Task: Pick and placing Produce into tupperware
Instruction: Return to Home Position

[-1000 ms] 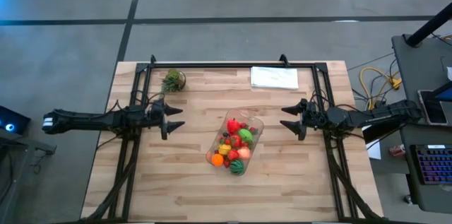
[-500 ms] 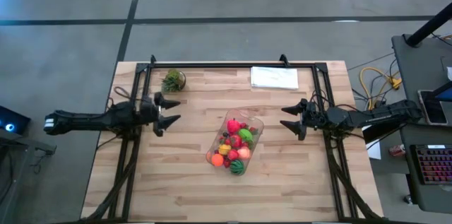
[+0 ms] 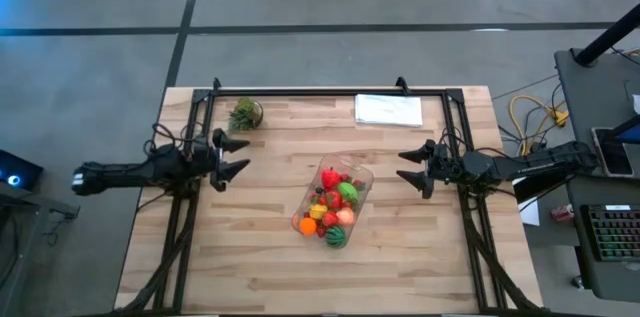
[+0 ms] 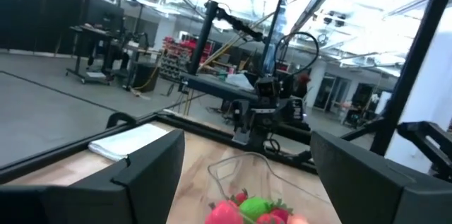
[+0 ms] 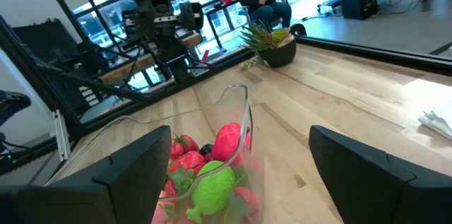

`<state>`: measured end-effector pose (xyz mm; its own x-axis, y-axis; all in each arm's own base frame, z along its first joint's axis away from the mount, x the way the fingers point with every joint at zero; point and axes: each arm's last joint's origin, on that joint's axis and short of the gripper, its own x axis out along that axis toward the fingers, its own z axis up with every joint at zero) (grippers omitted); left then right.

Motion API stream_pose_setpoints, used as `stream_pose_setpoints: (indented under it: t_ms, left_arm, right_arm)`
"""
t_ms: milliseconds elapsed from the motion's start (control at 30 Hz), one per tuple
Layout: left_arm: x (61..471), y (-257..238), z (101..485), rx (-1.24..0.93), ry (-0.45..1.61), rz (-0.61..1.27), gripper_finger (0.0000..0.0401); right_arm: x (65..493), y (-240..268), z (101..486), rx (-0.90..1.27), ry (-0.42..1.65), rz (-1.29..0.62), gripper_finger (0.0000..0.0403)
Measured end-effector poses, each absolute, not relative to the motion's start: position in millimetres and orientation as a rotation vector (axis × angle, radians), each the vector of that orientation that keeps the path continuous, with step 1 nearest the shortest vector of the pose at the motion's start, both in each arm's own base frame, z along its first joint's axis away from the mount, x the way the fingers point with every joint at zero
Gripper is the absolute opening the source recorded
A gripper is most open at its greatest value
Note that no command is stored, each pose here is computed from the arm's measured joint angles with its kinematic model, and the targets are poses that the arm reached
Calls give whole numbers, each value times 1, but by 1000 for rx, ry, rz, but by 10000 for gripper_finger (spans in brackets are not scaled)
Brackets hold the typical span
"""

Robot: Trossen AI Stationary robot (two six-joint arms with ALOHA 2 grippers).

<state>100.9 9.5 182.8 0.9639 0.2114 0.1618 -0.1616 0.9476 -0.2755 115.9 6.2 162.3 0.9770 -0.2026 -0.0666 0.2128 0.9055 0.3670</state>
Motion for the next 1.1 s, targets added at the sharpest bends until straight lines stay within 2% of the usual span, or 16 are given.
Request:
stream_pose_setpoints:
  t_ms: [300,433,733,1100]
  left_arm:
    - [97,11,180,-232,-173,248,293]
    - [98,11,171,-224,-81,266,293]
    - [98,11,168,23,-21,284,293]
    - [107,12,155,14,127,282,293]
  right_arm:
    - [116,6,162,382,27,-214,328]
    - [116,6,162,382,27,-215,328]
    - [116,6,162,382,27,-215,327]
    - [116,6,162,382,27,-215,327]
